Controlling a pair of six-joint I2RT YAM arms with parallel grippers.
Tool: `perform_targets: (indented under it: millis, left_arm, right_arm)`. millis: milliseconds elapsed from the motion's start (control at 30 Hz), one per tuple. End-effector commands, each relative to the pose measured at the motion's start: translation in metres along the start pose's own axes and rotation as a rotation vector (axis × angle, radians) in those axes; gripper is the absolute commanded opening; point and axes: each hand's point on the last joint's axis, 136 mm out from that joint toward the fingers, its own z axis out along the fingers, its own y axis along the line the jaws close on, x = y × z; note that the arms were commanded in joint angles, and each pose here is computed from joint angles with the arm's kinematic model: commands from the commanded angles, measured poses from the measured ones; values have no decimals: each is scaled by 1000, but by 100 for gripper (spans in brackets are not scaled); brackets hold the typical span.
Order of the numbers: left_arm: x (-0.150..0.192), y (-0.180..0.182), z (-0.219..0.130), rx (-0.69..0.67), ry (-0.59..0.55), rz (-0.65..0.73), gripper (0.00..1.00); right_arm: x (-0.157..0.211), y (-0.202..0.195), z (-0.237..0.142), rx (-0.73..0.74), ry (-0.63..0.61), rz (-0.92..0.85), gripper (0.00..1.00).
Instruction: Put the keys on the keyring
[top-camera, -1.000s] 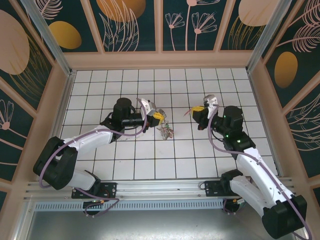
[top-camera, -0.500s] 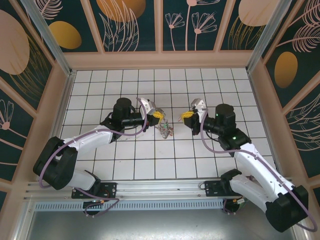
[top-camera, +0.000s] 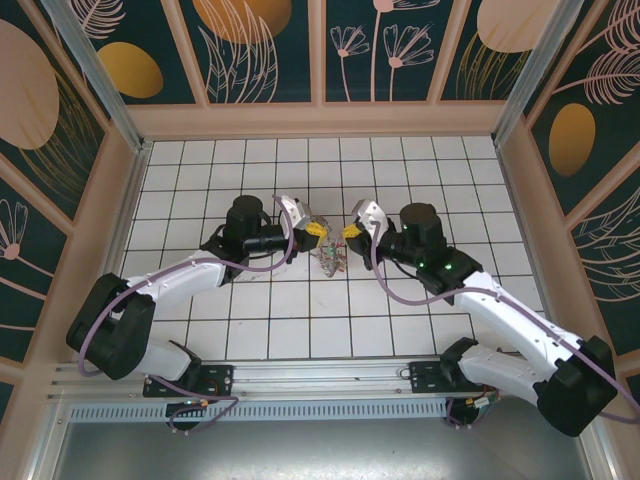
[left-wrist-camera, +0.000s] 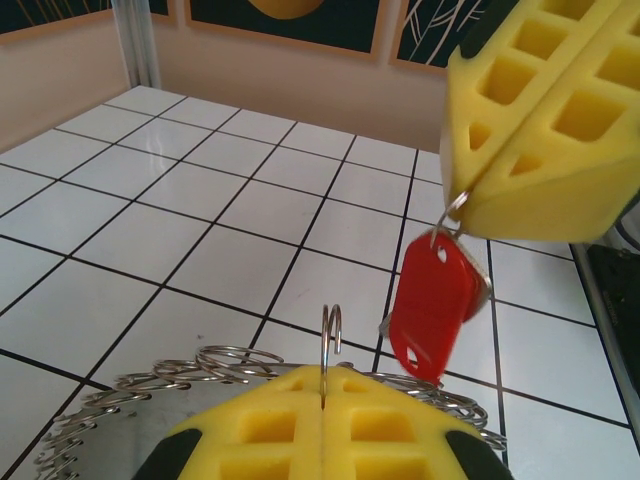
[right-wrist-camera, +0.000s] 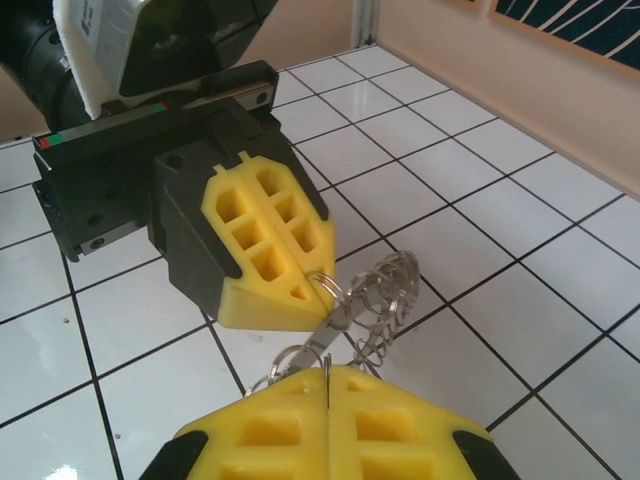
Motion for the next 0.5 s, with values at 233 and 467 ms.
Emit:
perform_targets:
  millis: [233,467]
  left_arm:
    - [-25,-4,-2,11,-54,46,0]
    - [-23,-4,-2,11,-47,55,0]
  right_arm:
    - [-19,5,15,-44,-22,-75,0]
    - [-23,10,19,-78,-31,-83,0]
